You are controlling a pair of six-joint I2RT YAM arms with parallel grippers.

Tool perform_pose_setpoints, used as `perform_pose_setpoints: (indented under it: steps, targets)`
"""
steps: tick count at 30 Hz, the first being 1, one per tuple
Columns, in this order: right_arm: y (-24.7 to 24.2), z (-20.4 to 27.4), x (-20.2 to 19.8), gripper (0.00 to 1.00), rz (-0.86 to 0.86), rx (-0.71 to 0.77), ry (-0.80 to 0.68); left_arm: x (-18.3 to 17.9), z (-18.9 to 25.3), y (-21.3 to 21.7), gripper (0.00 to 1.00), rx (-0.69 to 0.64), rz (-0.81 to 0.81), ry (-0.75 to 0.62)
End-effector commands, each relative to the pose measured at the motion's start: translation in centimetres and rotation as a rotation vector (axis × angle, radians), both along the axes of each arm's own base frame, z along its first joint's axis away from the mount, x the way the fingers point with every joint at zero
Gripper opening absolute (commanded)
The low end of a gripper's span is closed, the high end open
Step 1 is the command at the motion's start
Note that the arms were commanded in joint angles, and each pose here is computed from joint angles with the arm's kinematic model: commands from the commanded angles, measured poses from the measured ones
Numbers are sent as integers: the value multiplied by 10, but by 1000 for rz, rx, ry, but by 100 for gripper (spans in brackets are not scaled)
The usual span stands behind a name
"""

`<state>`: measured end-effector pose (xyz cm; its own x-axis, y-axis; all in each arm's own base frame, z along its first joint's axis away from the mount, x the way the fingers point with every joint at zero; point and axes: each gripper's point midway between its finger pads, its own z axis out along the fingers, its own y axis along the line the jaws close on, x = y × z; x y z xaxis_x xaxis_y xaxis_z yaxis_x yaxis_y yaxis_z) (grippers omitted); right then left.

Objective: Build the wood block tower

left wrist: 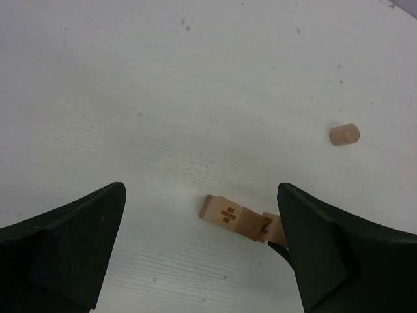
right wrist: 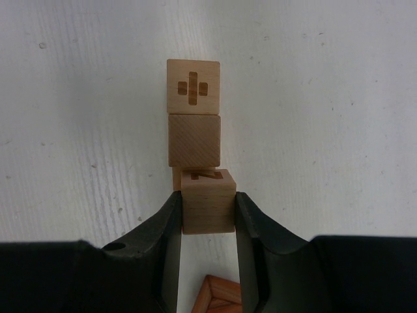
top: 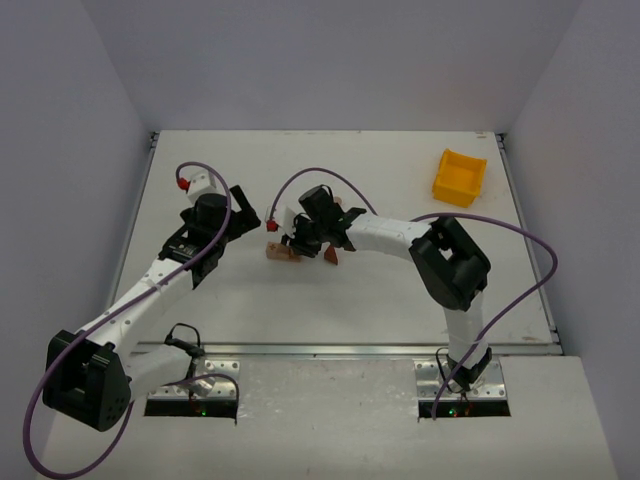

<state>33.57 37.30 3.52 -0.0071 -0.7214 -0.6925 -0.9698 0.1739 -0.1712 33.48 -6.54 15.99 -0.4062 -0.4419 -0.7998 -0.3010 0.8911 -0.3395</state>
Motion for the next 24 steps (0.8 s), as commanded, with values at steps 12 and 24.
perform_pose_setpoints:
  steps: [12,24]
  targets:
    - [12,17,9,19,0,41,-17,8,6,2,100,-14,24,-37]
    - [14,15,8,23,4,42,-8,9,4,1,100,-16,19,-32]
